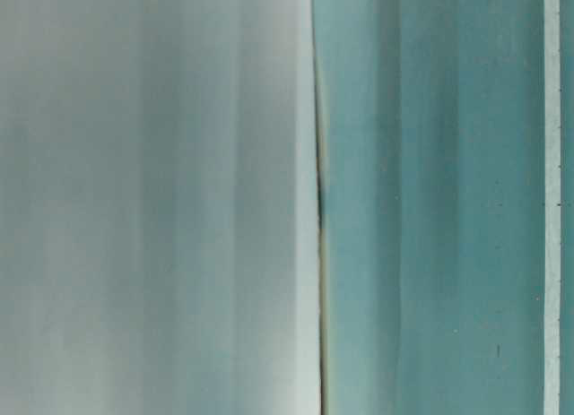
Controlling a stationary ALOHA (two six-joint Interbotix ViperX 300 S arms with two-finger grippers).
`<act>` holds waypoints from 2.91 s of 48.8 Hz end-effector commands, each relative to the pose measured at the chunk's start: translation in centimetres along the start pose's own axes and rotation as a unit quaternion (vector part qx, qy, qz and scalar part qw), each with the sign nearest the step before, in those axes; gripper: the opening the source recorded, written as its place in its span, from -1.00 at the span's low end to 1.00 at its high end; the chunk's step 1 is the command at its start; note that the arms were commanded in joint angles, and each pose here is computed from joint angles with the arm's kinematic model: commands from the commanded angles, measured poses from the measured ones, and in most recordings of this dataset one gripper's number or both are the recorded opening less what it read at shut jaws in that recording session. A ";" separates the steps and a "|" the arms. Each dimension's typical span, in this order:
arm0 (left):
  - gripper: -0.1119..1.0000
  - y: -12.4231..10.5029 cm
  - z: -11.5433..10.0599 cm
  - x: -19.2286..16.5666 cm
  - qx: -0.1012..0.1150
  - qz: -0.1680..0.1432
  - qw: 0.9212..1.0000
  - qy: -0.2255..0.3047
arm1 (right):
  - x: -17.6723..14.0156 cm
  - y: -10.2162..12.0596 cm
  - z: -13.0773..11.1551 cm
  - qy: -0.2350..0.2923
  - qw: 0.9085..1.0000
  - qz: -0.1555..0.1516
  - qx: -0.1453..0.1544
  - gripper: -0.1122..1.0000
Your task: Lift the large metal rail with both hands.
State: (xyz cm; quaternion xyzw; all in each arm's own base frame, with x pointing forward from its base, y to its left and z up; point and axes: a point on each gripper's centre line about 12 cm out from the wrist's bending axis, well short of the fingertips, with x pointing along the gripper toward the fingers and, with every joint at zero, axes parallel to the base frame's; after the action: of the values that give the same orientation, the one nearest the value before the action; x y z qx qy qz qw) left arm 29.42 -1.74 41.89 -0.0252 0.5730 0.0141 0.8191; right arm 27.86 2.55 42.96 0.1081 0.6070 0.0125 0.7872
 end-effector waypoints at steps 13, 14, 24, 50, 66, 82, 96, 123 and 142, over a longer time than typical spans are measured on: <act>-0.15 0.3 -0.4 1.4 -0.010 0.005 1.000 0.013 | 2.4 -0.3 -0.6 0.025 1.000 -0.005 0.006 -0.09; -0.15 0.2 -0.5 1.7 -0.010 0.005 1.000 0.016 | 3.0 -0.4 -0.7 0.034 0.999 -0.007 0.006 -0.09; -0.15 0.7 -2.1 6.2 -0.014 0.008 1.000 0.021 | 8.2 -1.5 -1.7 0.045 0.999 -0.013 -0.007 -0.09; -0.15 2.7 -6.7 16.8 -0.029 0.014 0.999 0.010 | 19.2 -6.6 -5.1 -0.011 0.997 -0.078 -0.023 -0.09; -0.15 2.9 -9.1 22.2 -0.031 0.012 0.999 -0.002 | 23.8 -7.4 -6.0 0.008 0.997 -0.080 -0.020 -0.09; -0.15 3.0 -10.2 24.8 -0.031 0.011 0.999 0.002 | 27.5 -7.6 -5.5 0.014 0.996 -0.079 -0.028 -0.09; -0.15 2.8 -10.3 26.9 -0.033 0.010 0.999 0.005 | 28.4 -7.6 -5.8 0.022 0.996 -0.079 -0.030 -0.09; -0.15 2.7 -10.7 27.5 -0.029 0.009 0.999 0.009 | 29.2 -7.5 -6.0 0.022 0.996 -0.078 -0.027 -0.09; -0.15 2.0 -10.6 27.6 -0.019 0.005 1.000 0.006 | 30.0 -7.5 -6.3 0.028 0.996 -0.076 -0.025 -0.09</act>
State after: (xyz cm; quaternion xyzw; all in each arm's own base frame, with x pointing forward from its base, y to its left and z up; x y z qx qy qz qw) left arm 28.42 -0.47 11.87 -0.0356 0.5868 0.0288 0.8084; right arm 28.93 0.60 11.79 0.0380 0.6321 -0.0273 0.7735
